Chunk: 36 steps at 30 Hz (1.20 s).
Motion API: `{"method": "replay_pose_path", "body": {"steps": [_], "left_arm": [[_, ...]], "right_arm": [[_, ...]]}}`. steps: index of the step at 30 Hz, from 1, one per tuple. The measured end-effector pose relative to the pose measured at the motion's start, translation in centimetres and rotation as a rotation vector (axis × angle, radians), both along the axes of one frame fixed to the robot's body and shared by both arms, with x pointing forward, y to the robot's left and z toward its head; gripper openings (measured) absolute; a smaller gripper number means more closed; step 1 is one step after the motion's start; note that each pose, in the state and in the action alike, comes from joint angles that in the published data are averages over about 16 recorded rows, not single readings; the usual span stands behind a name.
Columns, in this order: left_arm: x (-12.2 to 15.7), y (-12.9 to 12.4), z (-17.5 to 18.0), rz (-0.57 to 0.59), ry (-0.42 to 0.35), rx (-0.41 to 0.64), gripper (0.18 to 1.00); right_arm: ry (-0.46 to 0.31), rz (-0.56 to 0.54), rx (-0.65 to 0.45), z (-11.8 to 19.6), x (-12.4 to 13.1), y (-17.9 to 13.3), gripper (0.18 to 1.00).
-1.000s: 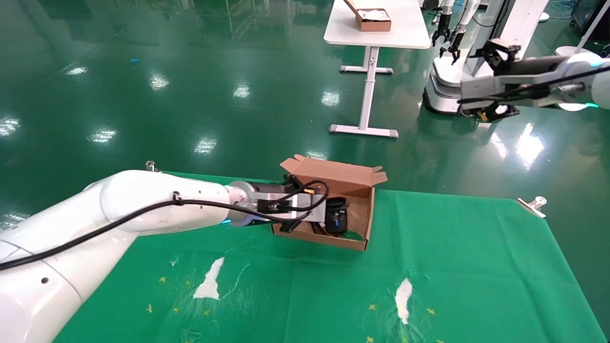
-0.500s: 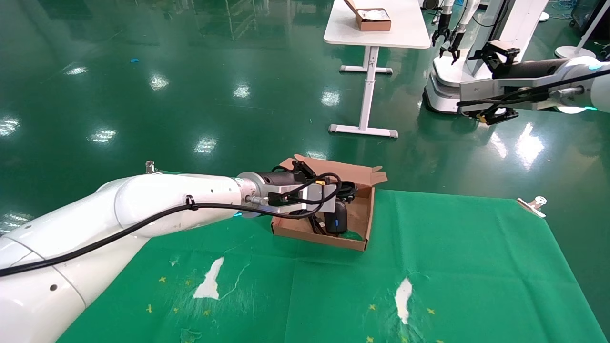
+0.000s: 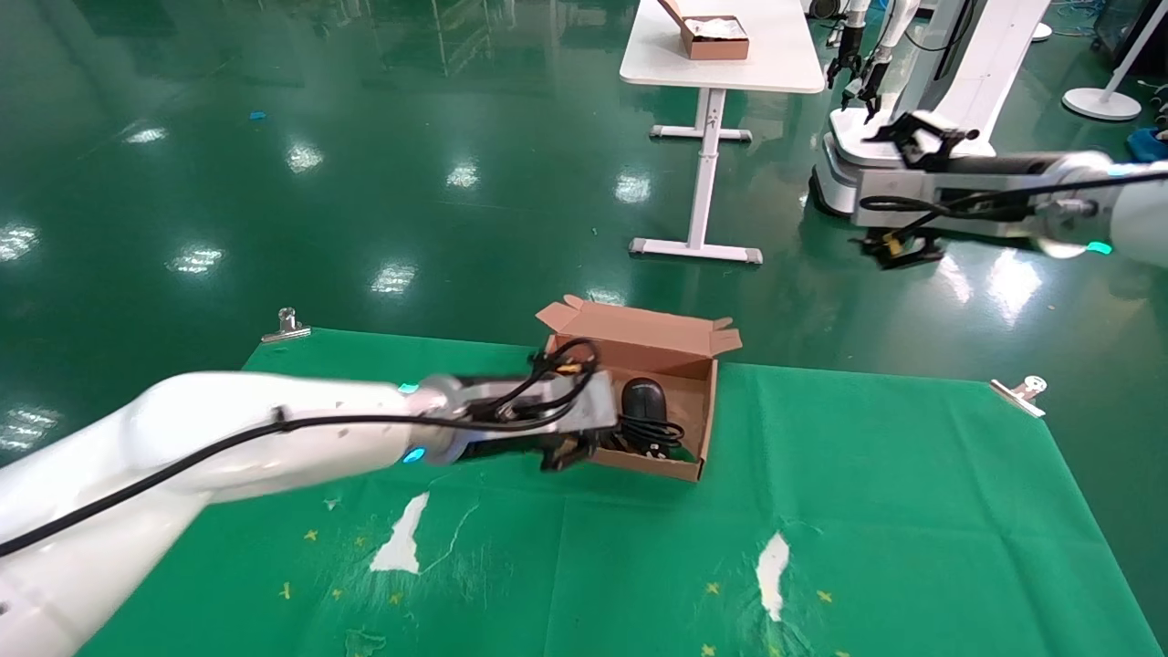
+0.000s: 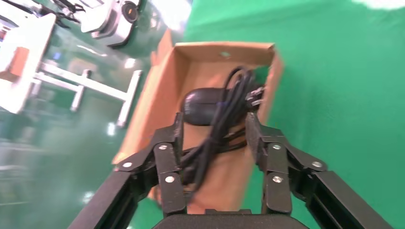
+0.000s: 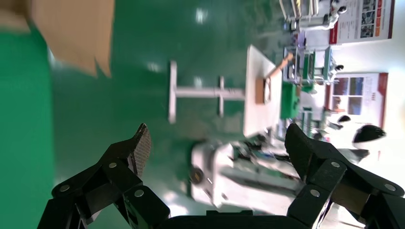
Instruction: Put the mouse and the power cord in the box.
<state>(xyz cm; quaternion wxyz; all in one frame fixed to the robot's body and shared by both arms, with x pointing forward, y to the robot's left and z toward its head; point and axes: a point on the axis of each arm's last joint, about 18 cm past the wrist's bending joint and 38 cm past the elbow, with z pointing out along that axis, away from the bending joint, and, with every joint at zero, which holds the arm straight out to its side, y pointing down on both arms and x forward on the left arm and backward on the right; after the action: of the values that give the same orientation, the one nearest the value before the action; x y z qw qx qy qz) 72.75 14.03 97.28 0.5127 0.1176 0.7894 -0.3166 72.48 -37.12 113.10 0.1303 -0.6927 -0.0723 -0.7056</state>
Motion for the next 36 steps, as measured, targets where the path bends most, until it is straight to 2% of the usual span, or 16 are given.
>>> {"method": "replay_pose_path", "body": {"steps": [8, 12, 24, 36], "left_arm": [[-2.7, 2.4, -1.2, -0.067, 0.14, -0.176, 0.59], [-4.2, 3.7, -1.4, -0.104, 0.197, -0.255, 0.692], [-9.7, 7.8, -1.0, -0.231, 0.323, -0.449, 0.909], [-16.4, 12.0, 0.3, -0.373, 0.395, -0.559, 0.994]], "right_arm": [[0.064, 0.178, 0.2, -2.9, -1.2, 1.6, 1.001], [0.102, 0.264, 0.289, -4.2, -2.3, 2.3, 1.001], [0.24, 0.515, 0.507, -7.4, -7.1, 3.9, 1.001], [0.428, 0.744, 0.641, -10.1, -13.7, 5.2, 1.001]]}}
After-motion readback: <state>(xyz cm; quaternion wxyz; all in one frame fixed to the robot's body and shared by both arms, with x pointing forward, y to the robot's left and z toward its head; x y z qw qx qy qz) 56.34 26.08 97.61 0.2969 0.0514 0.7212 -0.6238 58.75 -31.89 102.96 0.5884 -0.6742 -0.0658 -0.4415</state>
